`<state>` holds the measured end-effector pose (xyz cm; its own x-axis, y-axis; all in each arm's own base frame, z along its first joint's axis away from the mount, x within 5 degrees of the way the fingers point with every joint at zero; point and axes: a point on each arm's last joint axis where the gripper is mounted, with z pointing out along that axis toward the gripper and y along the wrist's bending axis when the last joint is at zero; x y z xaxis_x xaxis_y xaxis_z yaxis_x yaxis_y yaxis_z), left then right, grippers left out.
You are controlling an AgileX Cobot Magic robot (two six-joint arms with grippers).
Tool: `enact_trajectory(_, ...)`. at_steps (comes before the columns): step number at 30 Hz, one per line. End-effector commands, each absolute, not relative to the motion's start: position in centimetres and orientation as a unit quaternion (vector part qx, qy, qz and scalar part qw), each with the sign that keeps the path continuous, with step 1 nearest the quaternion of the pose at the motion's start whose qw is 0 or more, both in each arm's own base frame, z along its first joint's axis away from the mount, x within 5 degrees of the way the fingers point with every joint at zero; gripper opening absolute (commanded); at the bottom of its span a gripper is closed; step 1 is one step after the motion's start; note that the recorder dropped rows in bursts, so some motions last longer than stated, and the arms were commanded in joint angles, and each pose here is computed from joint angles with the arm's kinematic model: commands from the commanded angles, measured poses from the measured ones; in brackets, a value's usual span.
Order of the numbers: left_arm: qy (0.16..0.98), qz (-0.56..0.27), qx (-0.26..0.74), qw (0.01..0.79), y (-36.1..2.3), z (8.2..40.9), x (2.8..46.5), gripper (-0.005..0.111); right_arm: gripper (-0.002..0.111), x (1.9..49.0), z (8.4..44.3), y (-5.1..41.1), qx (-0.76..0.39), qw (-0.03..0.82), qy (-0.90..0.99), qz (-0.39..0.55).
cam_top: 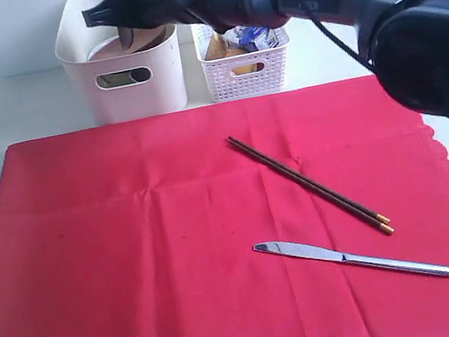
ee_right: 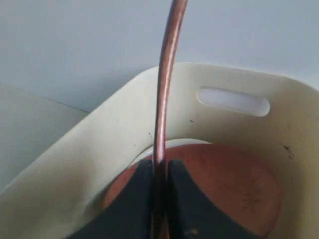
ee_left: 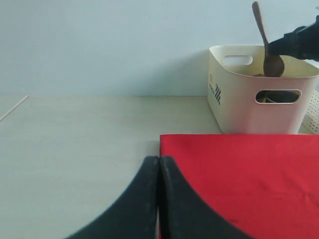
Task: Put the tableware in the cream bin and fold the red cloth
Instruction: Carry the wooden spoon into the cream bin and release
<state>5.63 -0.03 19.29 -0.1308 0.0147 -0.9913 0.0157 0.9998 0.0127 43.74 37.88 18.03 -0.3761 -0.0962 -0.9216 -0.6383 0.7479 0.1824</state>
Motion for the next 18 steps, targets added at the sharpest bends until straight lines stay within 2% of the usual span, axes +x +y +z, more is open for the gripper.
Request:
enact_trajectory(1, 0.748, -0.002, 0.011, 0.664, -0.1, 19.4, 5.6, 0.001, 0.013, 43.7, 16.6, 38.6, -0.225, 0.517, 0.784, 0.258)
enact_trajectory(10, 0.748, -0.002, 0.011, 0.664, -0.1, 19.4, 5.6, 0.001, 0.052, 43.5, 16.2, 39.0, -0.220, 0.526, 0.782, 0.252)
enact_trajectory(13, 0.748, -0.002, 0.011, 0.664, -0.1, 19.4, 5.6, 0.001, 0.058, 43.0, 16.5, 39.2, -0.240, 0.500, 0.787, 0.270)
enact_trajectory(18, 0.748, -0.002, 0.011, 0.664, -0.1, 19.4, 5.6, 0.001, 0.059, 42.1, 18.4, 38.9, -0.294, 0.448, 0.789, 0.301)
